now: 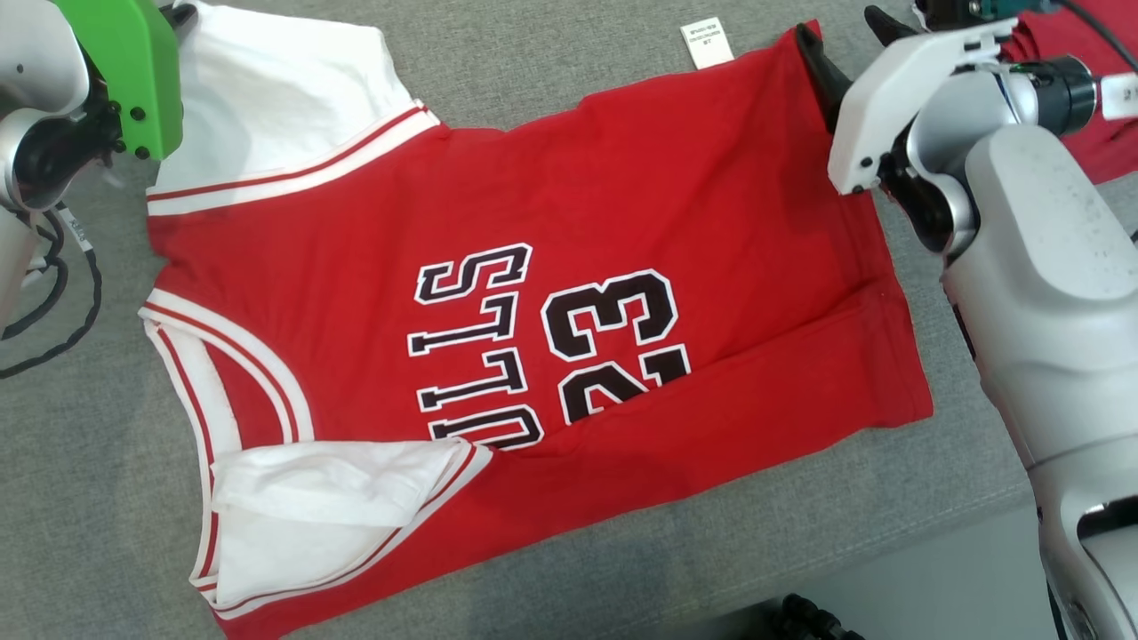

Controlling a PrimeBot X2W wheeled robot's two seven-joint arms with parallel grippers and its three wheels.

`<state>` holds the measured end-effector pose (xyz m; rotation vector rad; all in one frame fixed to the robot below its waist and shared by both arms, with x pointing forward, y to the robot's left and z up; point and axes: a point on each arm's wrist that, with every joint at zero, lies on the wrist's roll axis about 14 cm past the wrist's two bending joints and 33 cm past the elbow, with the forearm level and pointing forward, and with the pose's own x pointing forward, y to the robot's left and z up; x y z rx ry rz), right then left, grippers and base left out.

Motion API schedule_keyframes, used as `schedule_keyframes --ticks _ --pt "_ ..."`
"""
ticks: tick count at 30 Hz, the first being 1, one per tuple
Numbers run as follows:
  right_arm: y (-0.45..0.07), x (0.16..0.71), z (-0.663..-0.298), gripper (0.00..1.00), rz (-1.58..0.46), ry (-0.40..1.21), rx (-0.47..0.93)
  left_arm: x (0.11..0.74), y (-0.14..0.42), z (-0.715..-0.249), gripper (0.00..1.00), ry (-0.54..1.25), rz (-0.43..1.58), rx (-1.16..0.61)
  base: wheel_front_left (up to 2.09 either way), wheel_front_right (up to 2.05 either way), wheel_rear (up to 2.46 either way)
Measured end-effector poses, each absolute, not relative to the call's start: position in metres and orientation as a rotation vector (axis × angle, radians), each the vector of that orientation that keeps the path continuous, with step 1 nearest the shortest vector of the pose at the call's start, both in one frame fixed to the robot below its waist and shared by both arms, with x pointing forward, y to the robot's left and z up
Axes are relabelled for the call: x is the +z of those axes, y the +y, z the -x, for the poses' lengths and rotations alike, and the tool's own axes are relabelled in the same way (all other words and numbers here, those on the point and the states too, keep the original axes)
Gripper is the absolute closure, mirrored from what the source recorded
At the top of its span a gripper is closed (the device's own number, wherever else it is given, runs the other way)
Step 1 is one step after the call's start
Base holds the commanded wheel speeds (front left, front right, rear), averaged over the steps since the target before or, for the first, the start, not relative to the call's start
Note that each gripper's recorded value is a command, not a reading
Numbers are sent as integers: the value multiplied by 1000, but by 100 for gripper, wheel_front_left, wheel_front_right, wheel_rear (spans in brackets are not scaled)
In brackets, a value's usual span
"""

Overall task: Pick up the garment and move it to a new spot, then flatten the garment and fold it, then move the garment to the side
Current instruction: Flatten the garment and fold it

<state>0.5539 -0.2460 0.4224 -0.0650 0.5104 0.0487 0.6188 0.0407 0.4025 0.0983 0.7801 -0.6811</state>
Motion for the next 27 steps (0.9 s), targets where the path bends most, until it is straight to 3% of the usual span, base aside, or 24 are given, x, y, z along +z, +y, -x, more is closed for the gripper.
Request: schedule_keyframes --ticks 6,11,13,19,20,21,27 --pt "-245 408 -556 0 45 638 30 407 40 -617 100 769 -105 -691 0 0 0" --pt "-232 401 -555 26 16 688 54 410 37 -616 100 757 -96 -701 0 0 0" --pt "-234 402 -557 42 23 690 51 410 37 -615 100 760 -96 -703 0 0 0" --pt "-235 400 -563 65 30 701 54 407 41 -615 100 768 -101 -702 0 0 0" --pt "-235 399 -564 79 26 703 55 406 41 -615 100 771 -104 -701 0 0 0" --pt "-234 399 -565 100 24 704 56 406 42 -615 100 772 -107 -701 0 0 0" --pt "-237 414 -581 100 38 616 54 416 41 -619 100 706 -120 -712 0 0 0"
